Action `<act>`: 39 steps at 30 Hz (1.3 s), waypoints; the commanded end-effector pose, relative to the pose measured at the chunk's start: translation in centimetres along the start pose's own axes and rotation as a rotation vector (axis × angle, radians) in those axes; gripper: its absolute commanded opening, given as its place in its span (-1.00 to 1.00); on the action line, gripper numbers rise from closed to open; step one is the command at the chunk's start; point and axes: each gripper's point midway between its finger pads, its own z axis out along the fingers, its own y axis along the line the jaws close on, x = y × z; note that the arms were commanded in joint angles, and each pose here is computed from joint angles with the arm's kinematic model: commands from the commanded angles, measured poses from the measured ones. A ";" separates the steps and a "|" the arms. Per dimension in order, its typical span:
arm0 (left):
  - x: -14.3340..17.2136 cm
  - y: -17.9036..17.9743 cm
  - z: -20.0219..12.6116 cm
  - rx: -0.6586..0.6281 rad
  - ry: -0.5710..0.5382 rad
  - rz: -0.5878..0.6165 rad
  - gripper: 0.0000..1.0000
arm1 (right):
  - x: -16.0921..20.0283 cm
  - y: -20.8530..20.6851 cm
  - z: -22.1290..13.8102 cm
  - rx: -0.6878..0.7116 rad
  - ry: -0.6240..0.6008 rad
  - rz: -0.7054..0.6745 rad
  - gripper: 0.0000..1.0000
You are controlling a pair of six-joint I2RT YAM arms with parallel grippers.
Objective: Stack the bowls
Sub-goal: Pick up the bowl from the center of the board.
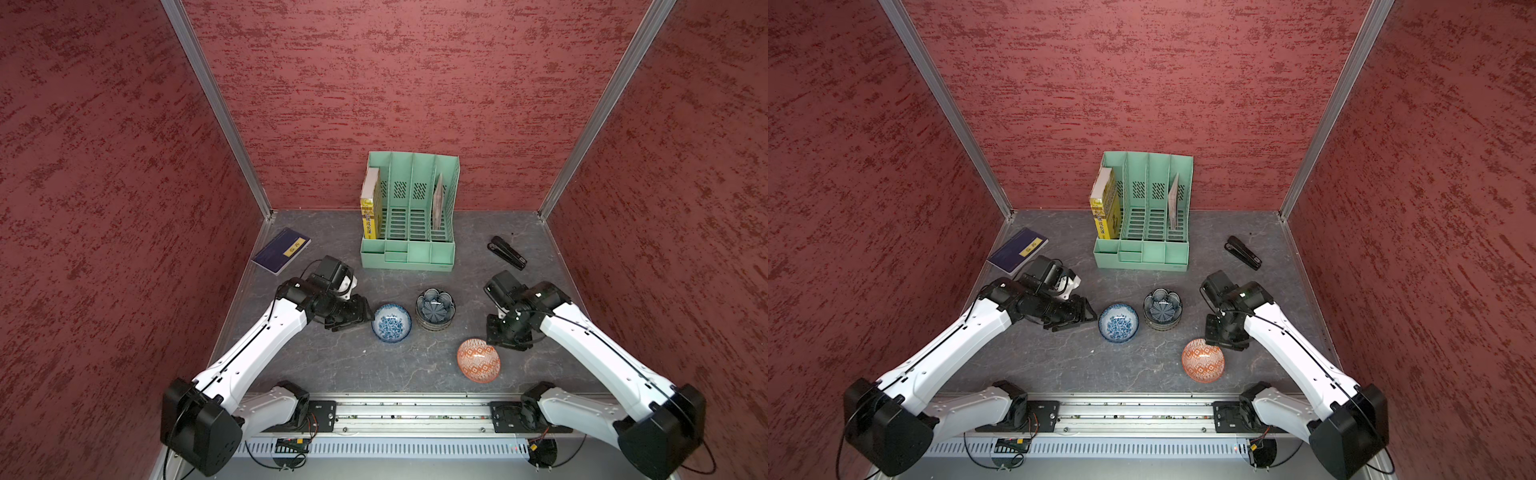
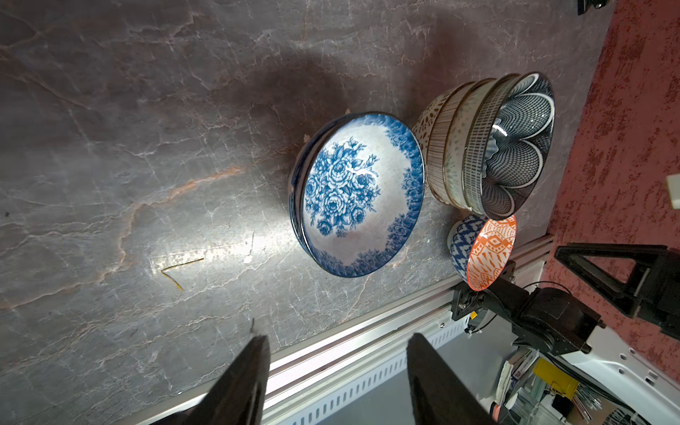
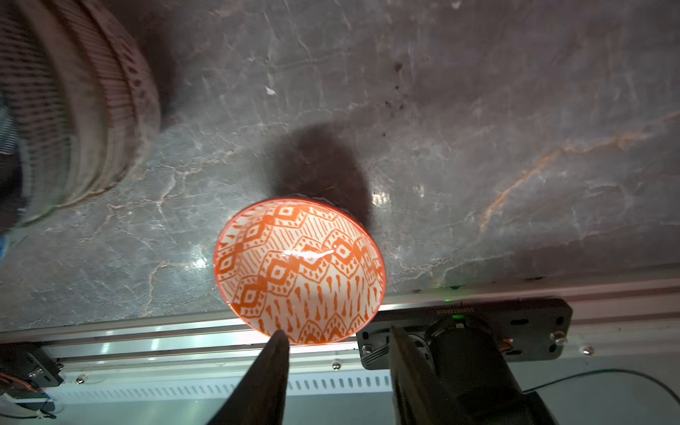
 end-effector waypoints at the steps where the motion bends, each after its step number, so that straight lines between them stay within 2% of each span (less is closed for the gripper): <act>1: 0.7 0.2 0.3 0.021 0.017 0.025 0.24 | 1.0 -1.2 0.7 0.019 0.002 0.101 -0.10; 7: 0.8 -0.4 0.3 0.057 0.023 0.048 0.25 | 1.8 -1.6 2.8 0.017 0.025 0.151 -0.13; 19: 1.1 -0.5 0.1 0.064 0.021 0.055 0.25 | 1.6 -1.3 5.3 0.005 0.033 0.171 -0.35; 32: 1.2 -0.1 0.2 0.038 0.018 0.053 0.23 | 0.5 -1.3 6.2 0.017 -0.008 0.154 -0.61; 39: 1.2 0.0 0.3 0.032 0.019 0.051 0.23 | 0.2 -1.1 6.4 0.016 -0.009 0.151 -0.64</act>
